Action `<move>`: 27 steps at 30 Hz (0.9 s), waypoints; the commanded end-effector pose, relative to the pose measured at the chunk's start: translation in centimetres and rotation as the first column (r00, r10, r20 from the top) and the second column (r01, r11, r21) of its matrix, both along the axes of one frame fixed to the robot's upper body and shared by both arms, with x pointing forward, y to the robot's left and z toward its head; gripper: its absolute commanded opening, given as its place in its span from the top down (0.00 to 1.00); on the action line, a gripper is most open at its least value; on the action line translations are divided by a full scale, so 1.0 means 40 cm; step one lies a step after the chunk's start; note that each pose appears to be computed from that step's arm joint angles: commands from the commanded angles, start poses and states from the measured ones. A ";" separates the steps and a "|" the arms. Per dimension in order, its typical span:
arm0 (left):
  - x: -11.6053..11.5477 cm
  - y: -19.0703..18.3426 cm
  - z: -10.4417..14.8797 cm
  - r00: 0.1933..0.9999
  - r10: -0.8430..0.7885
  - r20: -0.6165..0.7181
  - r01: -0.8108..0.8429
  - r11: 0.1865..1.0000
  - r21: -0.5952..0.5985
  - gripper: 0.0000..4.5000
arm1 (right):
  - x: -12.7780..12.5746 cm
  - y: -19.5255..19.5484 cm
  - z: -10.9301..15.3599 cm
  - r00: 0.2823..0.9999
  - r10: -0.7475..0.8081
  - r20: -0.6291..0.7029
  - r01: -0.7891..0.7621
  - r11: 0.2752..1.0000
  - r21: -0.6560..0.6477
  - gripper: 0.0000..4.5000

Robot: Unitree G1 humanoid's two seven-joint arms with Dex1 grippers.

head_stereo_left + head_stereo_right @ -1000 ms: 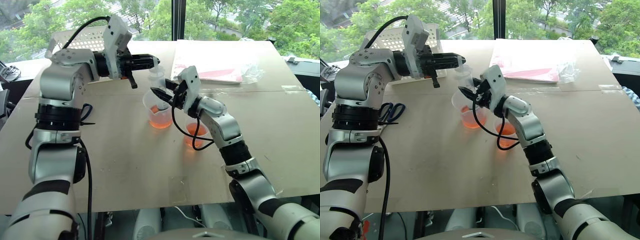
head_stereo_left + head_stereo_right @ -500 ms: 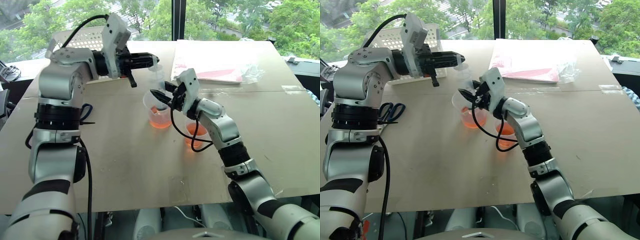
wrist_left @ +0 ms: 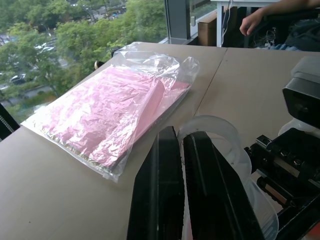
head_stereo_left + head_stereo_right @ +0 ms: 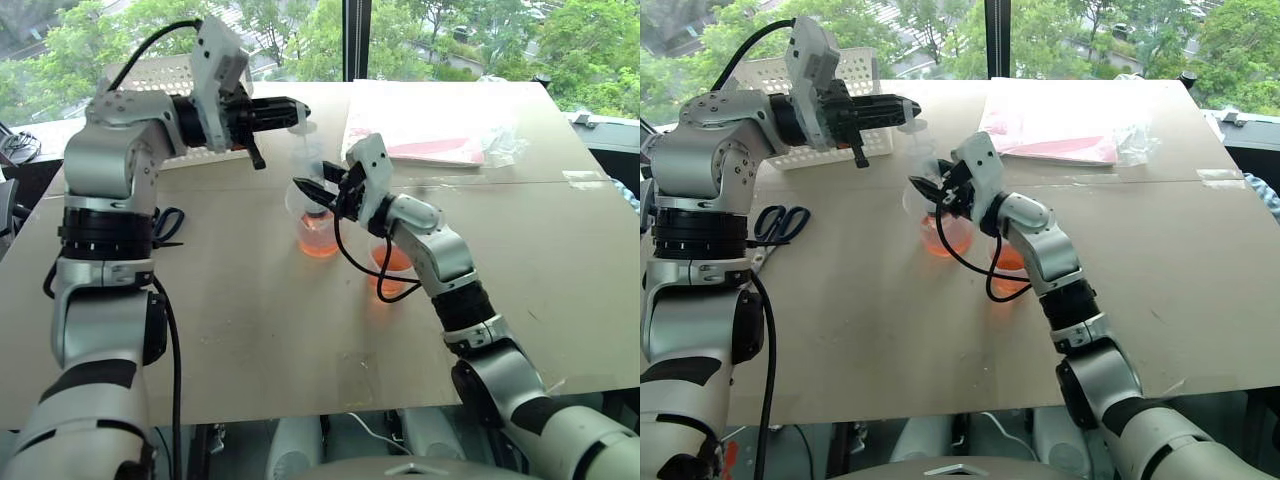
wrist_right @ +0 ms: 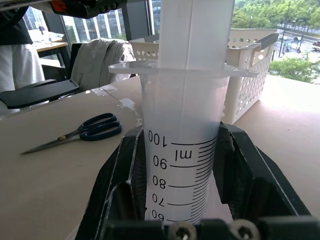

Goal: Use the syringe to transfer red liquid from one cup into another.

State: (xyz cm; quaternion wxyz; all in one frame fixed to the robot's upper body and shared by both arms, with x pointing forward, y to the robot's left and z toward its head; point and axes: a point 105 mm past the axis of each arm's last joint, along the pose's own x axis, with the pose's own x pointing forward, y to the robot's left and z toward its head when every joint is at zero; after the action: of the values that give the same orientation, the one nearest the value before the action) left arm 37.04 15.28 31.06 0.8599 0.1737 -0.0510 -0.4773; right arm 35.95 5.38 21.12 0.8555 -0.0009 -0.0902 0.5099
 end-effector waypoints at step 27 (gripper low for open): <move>-0.134 0.112 0.099 0.974 -0.025 -0.225 -0.105 0.831 -0.546 0.31 | -0.014 -0.112 0.317 0.994 0.014 0.112 -0.050 0.945 0.322 0.69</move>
State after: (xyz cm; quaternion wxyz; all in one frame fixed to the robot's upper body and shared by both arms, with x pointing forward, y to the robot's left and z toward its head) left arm 33.10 20.03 34.03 0.8940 -0.1403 -0.0703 -0.4197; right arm 36.73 1.89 30.44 0.8460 0.0937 -0.1638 0.4987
